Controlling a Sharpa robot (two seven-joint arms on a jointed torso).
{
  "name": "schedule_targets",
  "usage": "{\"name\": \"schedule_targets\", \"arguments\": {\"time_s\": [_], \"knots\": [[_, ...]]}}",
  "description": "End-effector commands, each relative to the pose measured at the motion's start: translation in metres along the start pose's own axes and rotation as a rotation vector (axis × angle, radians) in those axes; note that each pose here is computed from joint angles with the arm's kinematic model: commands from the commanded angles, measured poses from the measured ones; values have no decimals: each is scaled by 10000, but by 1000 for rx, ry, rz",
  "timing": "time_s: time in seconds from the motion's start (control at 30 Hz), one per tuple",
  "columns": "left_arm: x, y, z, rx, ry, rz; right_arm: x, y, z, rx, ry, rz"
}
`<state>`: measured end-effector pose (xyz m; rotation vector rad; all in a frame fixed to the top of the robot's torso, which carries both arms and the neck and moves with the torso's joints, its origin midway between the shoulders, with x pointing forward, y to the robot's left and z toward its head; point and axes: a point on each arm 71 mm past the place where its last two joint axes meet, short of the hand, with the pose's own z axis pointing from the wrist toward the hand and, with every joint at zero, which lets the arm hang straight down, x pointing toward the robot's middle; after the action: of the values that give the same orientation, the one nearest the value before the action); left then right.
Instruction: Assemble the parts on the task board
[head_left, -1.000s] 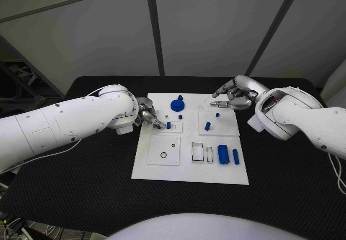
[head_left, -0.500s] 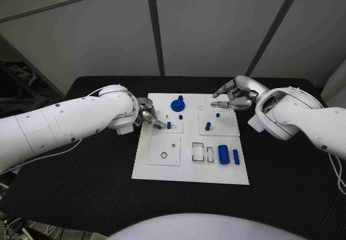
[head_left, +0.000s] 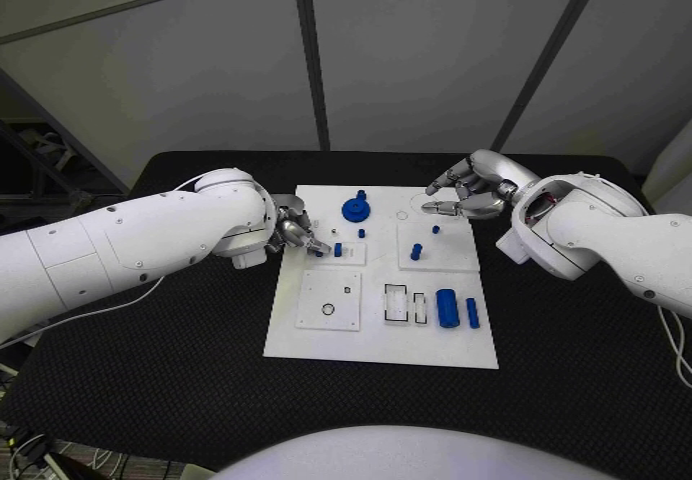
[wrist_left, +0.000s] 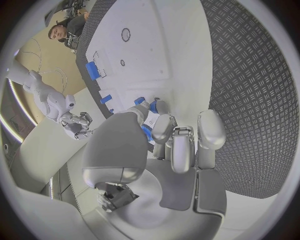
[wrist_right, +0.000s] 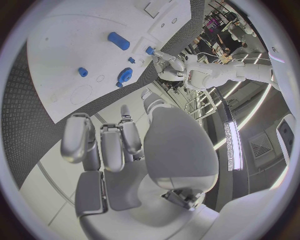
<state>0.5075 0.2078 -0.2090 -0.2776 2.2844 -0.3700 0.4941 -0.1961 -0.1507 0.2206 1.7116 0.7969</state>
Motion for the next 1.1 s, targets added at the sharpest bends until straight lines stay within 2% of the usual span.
{"name": "schedule_targets", "arguments": {"time_s": [0.03,1.1], "knots": [[-19,41,1,-18,-15,-19,-8,11,2,-6,2,-4],[-63,55,-20,-9,-27,-62,-10,5,5,-4,1,-4]]}}
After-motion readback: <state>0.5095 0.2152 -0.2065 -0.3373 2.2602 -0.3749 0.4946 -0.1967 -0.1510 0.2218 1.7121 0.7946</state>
